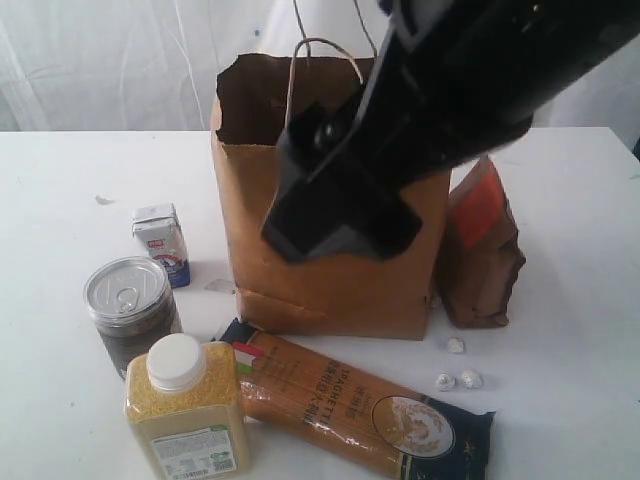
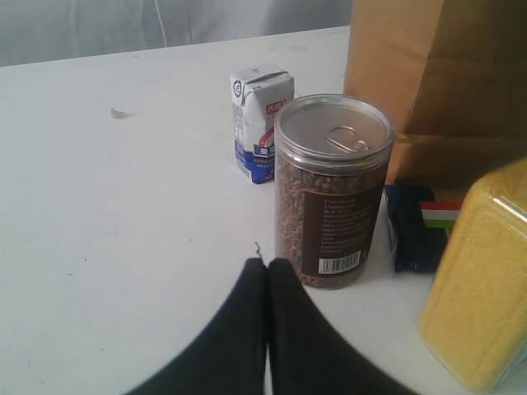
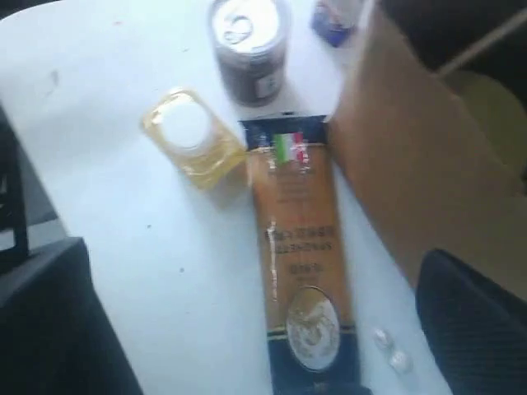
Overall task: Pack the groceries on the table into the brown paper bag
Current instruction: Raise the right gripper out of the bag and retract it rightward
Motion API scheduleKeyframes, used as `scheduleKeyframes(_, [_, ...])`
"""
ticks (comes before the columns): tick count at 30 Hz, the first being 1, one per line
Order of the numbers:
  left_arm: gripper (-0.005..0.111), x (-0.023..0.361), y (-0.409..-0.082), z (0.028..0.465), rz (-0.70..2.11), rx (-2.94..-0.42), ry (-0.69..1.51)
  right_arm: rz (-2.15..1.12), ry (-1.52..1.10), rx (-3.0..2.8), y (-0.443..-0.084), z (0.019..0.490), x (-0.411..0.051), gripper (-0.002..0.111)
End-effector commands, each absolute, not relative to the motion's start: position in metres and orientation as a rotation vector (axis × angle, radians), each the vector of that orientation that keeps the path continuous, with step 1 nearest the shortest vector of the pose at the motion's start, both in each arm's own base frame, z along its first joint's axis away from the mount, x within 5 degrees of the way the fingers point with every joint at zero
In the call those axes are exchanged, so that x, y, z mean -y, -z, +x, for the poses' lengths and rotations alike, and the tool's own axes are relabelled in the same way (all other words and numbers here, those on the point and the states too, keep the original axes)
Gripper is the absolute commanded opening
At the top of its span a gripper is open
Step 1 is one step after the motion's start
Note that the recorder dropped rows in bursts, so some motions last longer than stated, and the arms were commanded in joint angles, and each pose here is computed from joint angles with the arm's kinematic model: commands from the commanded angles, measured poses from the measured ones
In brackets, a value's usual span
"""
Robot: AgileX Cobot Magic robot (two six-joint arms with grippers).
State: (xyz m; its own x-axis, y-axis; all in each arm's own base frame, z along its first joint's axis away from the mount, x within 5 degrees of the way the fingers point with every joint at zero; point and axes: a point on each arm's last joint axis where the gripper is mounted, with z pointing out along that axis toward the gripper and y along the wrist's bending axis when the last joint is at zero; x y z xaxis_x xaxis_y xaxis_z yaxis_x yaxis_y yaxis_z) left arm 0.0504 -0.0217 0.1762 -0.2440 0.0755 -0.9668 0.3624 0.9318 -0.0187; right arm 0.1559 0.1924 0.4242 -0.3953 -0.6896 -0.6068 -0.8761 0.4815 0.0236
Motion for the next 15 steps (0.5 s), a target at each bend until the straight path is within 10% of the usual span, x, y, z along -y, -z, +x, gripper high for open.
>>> scheduleKeyframes(1, [0.000, 0.022, -0.176, 0.050, 0.319, -1.804, 0.282, -1.450, -0.541, -2.131, -0.420, 0.137, -0.209, 0.105])
scheduleKeyframes(15, [0.000, 0.022, -0.176, 0.050, 0.319, -1.804, 0.282, -1.553, -0.642, -2.073, -0.380, 0.160, -0.311, 0.105])
